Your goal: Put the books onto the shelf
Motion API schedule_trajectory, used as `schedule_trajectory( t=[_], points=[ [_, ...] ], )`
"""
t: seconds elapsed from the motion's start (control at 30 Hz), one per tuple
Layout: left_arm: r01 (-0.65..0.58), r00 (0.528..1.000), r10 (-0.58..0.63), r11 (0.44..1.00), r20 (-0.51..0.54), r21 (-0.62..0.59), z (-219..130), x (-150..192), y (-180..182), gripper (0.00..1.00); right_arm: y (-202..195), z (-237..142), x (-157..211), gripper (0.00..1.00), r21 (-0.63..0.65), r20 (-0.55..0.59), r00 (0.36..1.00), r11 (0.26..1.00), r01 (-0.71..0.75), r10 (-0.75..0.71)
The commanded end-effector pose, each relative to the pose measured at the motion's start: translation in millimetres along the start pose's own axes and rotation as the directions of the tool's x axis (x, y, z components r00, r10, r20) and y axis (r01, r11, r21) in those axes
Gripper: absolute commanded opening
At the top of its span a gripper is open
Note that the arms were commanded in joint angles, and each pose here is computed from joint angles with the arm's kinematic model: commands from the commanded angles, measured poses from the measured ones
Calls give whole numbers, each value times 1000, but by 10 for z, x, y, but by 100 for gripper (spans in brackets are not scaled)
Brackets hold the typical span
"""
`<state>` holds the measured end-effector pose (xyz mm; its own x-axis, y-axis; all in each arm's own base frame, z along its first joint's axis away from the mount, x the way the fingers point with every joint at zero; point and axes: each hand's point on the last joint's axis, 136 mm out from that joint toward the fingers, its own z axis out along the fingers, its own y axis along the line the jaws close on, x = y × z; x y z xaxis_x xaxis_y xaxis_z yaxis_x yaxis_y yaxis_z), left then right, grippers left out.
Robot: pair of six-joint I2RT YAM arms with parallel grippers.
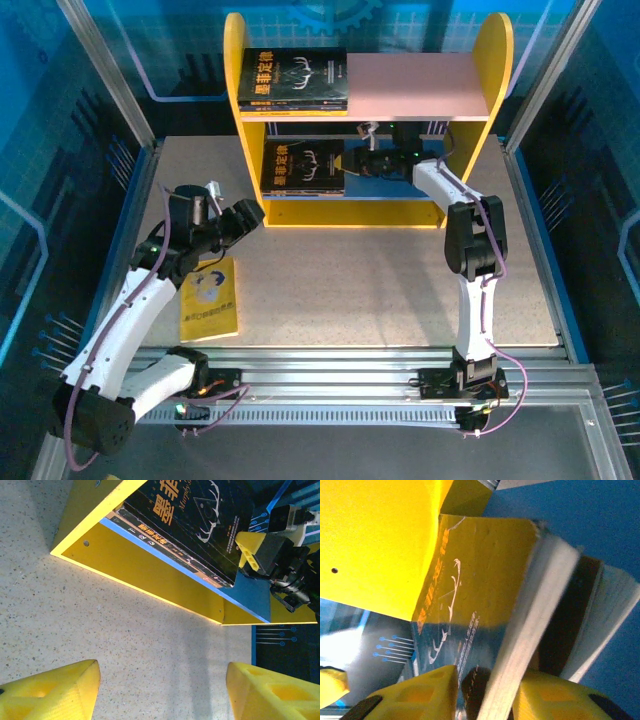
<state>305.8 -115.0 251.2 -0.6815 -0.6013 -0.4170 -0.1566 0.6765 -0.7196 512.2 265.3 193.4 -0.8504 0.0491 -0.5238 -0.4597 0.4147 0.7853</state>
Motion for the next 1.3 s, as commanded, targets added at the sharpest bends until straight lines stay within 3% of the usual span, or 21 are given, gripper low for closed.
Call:
schedule_trajectory(
  t=[0.0,0.57,0.73,1.0,1.27],
  points=[
    [-10,1000,10,1000,-20,3,-17,43,29,68,133,-42,-122,39,36,59,997,998,45,-47],
    [-11,1000,11,1000,-19,0,-27,51,50,68,25,-309,-88,70,244,52,995,967,70,-86],
    [-9,1000,9,1000,-24,-1,-11,60,65,68,77,-407,11,71,250,37,995,965,82,-94],
    [-1,1000,1,1000,-30,3,30,69,73,68,303,-441,336,61,204,-3,994,974,104,-105],
    [1,1000,-1,1000,-31,4,43,66,70,68,494,-347,517,58,167,-38,992,978,126,-121]
  ],
)
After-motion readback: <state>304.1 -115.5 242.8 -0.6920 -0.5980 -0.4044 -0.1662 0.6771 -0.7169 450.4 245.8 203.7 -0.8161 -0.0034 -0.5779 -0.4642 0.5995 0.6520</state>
